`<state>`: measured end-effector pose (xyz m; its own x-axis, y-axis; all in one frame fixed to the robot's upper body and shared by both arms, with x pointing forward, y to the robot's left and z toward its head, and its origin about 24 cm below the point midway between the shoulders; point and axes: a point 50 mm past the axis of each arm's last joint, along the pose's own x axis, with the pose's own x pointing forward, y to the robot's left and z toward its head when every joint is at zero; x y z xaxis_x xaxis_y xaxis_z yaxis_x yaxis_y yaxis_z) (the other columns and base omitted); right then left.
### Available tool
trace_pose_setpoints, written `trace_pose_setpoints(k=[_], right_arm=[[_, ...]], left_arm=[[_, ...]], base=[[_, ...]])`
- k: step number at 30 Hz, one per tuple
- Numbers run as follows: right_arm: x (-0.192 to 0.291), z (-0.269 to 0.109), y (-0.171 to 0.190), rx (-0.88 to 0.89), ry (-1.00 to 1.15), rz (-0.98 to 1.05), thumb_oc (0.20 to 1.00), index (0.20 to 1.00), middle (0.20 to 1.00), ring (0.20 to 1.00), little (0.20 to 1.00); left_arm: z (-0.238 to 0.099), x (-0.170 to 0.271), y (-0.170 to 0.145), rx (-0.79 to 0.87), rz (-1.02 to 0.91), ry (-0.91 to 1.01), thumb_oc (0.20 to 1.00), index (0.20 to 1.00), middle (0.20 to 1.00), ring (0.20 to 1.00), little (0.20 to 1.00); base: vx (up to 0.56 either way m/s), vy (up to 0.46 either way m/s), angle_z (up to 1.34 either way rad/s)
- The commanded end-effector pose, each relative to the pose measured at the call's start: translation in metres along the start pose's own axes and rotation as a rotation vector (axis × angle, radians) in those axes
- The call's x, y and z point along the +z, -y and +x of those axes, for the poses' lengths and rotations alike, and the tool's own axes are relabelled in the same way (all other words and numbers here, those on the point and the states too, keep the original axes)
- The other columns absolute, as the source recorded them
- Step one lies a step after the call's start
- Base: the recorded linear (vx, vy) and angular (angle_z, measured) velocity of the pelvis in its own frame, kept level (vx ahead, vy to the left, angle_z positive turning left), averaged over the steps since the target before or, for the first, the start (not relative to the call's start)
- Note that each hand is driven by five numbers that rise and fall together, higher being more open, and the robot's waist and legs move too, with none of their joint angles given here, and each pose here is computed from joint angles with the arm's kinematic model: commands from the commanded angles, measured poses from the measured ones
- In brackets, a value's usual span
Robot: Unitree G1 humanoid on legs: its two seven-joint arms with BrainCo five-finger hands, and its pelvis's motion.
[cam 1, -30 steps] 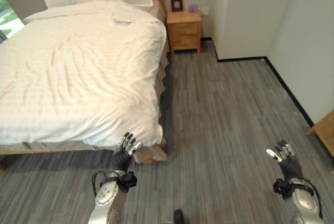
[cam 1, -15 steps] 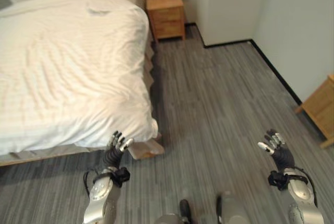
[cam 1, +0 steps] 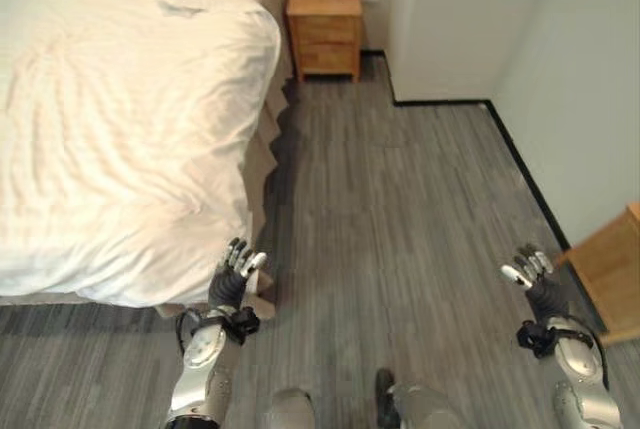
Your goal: Making the bed.
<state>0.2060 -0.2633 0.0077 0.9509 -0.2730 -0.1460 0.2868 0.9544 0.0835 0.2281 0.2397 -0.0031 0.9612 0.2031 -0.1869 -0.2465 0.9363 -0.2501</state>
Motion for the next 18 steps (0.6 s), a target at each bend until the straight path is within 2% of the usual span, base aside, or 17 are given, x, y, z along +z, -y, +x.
trace_pose_setpoints(k=[1,4,8,14,18], right_arm=[[0.039,0.009,0.006,0.013,0.172,0.000,1.000,1.000,1.000,1.000,1.000],[0.041,0.013,0.002,0.028,0.185,-0.028,1.000,1.000,1.000,1.000,1.000],[0.047,0.022,-0.010,0.083,0.204,-0.067,1.000,1.000,1.000,1.000,1.000],[0.035,0.014,-0.032,0.178,0.172,-0.019,1.000,1.000,1.000,1.000,1.000],[0.033,0.012,-0.032,0.175,0.158,0.002,1.000,1.000,1.000,1.000,1.000]], left_arm=[[0.011,0.032,0.007,-0.039,-0.020,0.149,1.000,1.000,1.000,1.000,1.000],[0.010,0.025,0.005,-0.037,-0.012,0.130,1.000,1.000,1.000,1.000,1.000],[0.007,0.032,0.000,-0.023,0.006,0.166,1.000,1.000,1.000,1.000,1.000],[-0.001,0.054,-0.014,0.000,0.009,0.255,1.000,1.000,1.000,1.000,1.000],[-0.002,0.064,-0.017,0.017,0.006,0.293,1.000,1.000,1.000,1.000,1.000]], base=[[0.63,-0.050,0.22],[0.46,0.025,-0.08],[0.82,0.055,-0.60],[0.72,0.233,-0.26],[0.52,0.145,0.34]])
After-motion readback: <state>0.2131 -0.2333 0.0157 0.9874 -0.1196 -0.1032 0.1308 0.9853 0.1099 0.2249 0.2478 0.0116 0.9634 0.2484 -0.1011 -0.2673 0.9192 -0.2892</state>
